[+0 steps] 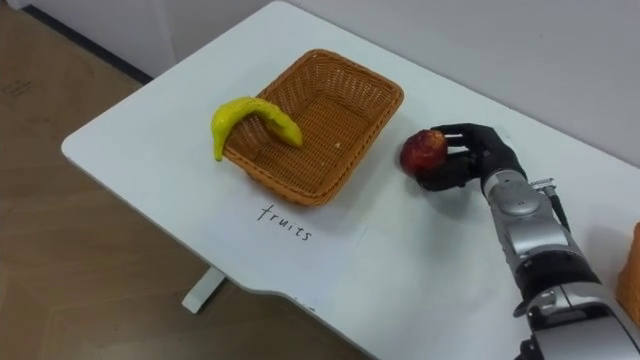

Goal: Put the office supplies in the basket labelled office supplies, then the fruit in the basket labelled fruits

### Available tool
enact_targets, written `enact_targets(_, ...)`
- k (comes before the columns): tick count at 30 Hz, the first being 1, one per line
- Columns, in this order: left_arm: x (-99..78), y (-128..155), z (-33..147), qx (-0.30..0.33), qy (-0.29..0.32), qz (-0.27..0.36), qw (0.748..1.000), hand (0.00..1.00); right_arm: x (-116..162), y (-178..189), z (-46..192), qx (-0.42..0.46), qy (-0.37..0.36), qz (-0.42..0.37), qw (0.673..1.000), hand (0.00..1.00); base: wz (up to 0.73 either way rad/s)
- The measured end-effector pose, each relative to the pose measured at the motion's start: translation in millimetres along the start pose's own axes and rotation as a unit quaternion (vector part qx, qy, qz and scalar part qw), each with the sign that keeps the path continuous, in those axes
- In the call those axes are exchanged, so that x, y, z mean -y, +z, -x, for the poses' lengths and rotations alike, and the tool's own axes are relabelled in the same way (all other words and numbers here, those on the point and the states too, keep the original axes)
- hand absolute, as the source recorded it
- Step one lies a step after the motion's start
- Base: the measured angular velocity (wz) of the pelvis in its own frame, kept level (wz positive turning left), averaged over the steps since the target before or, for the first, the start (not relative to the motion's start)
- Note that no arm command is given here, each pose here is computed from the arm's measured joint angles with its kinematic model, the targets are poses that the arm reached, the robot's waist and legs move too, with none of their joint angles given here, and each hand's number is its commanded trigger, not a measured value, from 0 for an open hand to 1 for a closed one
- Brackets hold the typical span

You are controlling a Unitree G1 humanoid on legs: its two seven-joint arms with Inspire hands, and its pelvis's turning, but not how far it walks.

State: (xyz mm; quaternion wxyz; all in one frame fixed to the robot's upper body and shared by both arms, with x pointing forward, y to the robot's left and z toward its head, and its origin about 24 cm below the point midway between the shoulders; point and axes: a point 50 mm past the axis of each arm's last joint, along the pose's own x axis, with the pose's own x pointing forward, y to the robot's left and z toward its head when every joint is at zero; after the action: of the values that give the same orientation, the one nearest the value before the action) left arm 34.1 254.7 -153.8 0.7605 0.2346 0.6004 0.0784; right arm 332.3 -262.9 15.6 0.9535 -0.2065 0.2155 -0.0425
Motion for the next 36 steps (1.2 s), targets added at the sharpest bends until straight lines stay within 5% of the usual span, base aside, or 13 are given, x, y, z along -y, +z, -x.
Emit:
enact_targets(20, -0.6, -3, 0.5, -0.006, 0.019, 0.011, 1.0, 0.0, 0, 1, 0, 0.001, -0.008, -0.038, 0.999, 1.0, 0.0)
enact_targets(36, -7.5, -7, 1.2, -0.013, 0.033, 0.025, 0.999, 0.0, -2, 61, 9, 0.131, -0.022, -0.038, 0.99, 1.0, -0.01)
